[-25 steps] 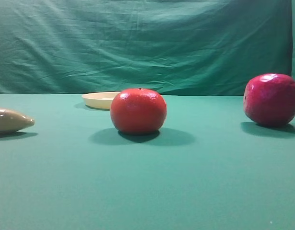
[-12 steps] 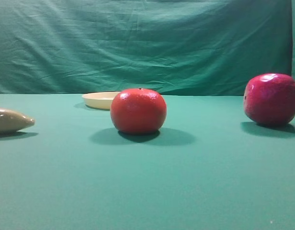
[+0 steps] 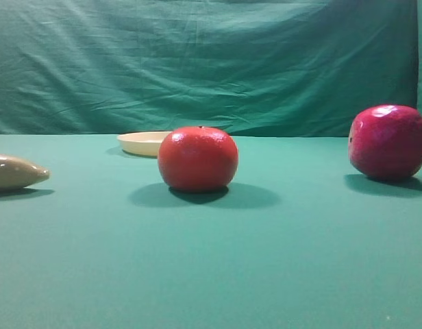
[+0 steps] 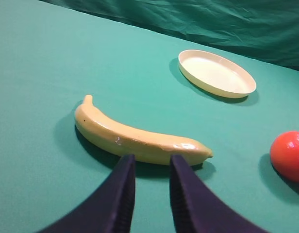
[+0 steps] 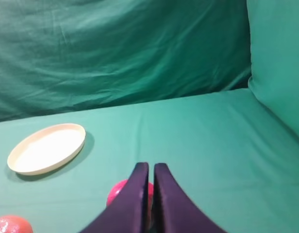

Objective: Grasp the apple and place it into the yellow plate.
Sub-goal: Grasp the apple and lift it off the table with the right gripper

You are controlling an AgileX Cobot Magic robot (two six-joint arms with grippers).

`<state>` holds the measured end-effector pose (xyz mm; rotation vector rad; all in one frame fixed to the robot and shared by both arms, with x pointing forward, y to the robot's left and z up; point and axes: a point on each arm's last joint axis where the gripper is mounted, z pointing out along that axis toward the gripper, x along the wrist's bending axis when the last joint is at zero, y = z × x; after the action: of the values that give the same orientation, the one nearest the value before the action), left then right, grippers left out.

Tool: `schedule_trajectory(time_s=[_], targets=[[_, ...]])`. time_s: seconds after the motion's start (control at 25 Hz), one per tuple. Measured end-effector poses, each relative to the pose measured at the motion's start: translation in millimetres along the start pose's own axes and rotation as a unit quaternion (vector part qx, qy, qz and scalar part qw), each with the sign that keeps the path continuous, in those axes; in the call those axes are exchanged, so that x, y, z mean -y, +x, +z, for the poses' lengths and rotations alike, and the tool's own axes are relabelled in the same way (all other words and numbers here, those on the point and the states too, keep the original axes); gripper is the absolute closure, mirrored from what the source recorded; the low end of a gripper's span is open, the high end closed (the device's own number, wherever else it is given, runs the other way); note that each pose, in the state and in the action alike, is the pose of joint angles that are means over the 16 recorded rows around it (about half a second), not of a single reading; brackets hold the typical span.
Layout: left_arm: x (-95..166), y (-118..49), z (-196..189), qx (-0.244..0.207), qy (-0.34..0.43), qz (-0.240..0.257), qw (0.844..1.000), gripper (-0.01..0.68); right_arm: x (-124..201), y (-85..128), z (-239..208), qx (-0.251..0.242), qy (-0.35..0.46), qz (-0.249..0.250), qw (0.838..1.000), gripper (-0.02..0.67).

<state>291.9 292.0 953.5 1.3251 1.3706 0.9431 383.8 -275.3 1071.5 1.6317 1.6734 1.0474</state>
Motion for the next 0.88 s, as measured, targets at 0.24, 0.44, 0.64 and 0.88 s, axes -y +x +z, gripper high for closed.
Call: schedule_trajectory(time_s=[0.24,0.44,0.64,0.88], targets=[[0.0,0.0,0.0,0.0,0.0,0.0,1.0,0.516,-28.6,15.9,34.0,-0.021,0.117,-0.059,0.991,0.649],[0.0,0.0,0.0,0.0,0.0,0.0,1.0,0.516,-39.1,32.6,63.2,-0.049,0.169,-0.101,0.979,0.649],[0.0,0.0,0.0,0.0,0.0,0.0,1.0,0.516,-38.2,45.8,87.3,-0.068,0.193,-0.134,0.97,0.649],[0.0,0.0,0.0,0.0,0.0,0.0,1.0,0.516,-33.3,49.8,105.0,-0.072,0.207,-0.145,0.965,0.643]])
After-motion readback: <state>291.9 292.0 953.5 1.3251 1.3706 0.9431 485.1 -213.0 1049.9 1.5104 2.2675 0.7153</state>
